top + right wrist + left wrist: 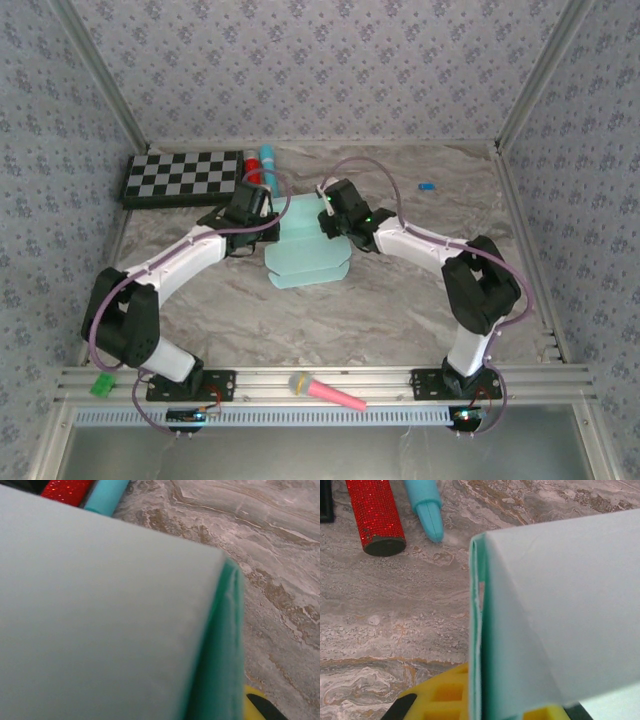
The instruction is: Fold the paper box
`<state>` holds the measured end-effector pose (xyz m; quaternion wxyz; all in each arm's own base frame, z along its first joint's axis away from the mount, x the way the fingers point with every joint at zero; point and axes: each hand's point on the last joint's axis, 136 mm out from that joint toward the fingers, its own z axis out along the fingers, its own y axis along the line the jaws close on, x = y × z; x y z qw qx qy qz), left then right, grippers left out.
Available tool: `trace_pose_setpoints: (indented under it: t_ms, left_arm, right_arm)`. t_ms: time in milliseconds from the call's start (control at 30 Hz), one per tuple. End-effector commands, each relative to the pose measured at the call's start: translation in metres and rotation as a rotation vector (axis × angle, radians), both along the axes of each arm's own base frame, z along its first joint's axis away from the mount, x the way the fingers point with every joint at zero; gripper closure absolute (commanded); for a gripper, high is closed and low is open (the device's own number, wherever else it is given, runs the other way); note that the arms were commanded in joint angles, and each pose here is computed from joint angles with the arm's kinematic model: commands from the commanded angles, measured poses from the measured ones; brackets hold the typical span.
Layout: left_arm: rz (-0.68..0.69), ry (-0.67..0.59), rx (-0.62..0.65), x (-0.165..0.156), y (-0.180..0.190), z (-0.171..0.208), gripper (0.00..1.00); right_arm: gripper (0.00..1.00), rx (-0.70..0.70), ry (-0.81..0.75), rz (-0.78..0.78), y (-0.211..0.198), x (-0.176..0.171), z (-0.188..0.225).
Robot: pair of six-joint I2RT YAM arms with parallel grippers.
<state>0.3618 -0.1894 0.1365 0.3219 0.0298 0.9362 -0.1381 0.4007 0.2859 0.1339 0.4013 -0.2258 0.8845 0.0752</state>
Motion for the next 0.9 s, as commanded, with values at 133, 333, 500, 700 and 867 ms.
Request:
trace_pose_setpoints:
  t_ms: [133,333,500,700,867]
  left_arm:
    - [0.019,-0.007,-0.012,0.006,-0.001,0.012,1.00]
    - [0.018,-0.001,-0.007,0.008,-0.002,0.009,1.00]
    - [0.019,0.004,-0.002,0.008,-0.002,0.008,1.00]
    - [0.020,0.006,-0.001,0.008,-0.002,0.007,1.00]
    - [0.020,0.006,0.000,0.008,-0.001,0.007,1.00]
  right_arm:
    - [0.85,-0.233,-0.044,-0.249,-0.049,0.016,-0.019]
    - [0.90,-0.301,-0.044,-0.377,-0.064,0.020,-0.023]
    - [0.92,-0.354,-0.055,-0.426,-0.069,0.022,-0.024]
    - [0.94,-0.380,-0.043,-0.450,-0.070,0.023,-0.028]
    - [0.96,-0.389,-0.025,-0.470,-0.074,0.023,-0.031]
